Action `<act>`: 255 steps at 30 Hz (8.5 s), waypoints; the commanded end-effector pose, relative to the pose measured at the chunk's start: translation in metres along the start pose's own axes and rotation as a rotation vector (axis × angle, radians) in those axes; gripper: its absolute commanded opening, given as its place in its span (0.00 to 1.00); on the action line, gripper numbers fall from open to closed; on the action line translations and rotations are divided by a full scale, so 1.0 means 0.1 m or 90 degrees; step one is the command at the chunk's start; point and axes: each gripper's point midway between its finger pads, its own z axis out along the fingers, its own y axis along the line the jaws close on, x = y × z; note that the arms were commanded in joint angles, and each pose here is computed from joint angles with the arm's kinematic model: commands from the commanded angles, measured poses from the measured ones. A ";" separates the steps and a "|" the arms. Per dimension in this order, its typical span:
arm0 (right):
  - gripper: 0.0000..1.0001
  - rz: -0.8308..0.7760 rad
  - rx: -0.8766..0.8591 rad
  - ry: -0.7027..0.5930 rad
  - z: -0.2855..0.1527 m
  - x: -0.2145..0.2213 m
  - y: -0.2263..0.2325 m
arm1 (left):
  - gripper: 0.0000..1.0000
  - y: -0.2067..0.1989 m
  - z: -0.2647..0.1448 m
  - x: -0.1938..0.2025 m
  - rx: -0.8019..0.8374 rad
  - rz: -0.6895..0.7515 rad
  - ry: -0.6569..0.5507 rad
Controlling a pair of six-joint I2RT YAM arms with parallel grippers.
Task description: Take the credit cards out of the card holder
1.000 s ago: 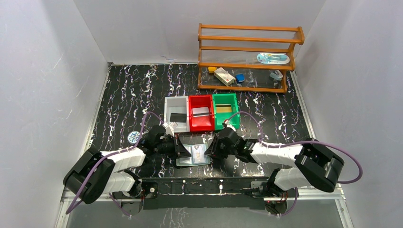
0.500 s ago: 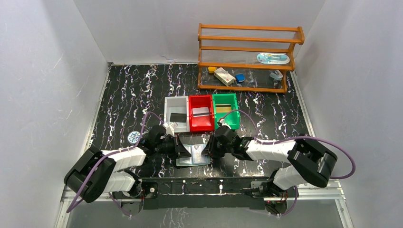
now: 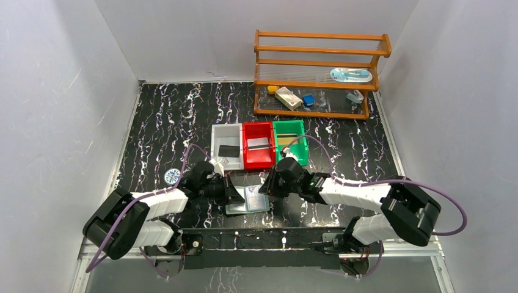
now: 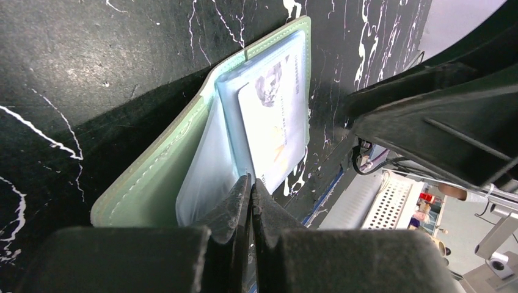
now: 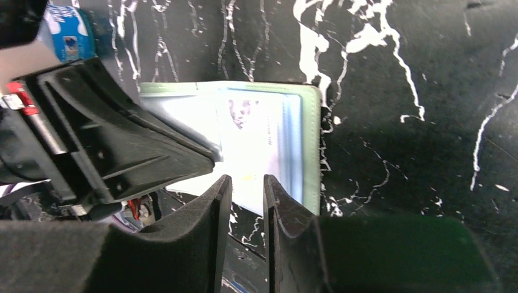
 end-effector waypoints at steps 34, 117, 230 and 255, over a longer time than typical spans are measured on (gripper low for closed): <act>0.22 0.036 -0.030 0.088 0.31 0.33 -0.08 | 0.16 -0.18 0.07 -0.20 0.065 -0.106 -0.072; 0.17 0.058 -0.009 0.083 0.43 0.27 -0.07 | 0.00 -0.24 -0.08 -0.03 0.046 0.020 0.001; 0.03 0.086 -0.013 0.085 0.38 0.35 -0.18 | 0.07 -0.24 -0.09 -0.13 0.097 -0.123 -0.087; 0.03 0.106 0.037 0.029 0.23 0.22 -0.37 | 0.00 0.14 -0.19 -0.05 -0.044 -0.078 -0.087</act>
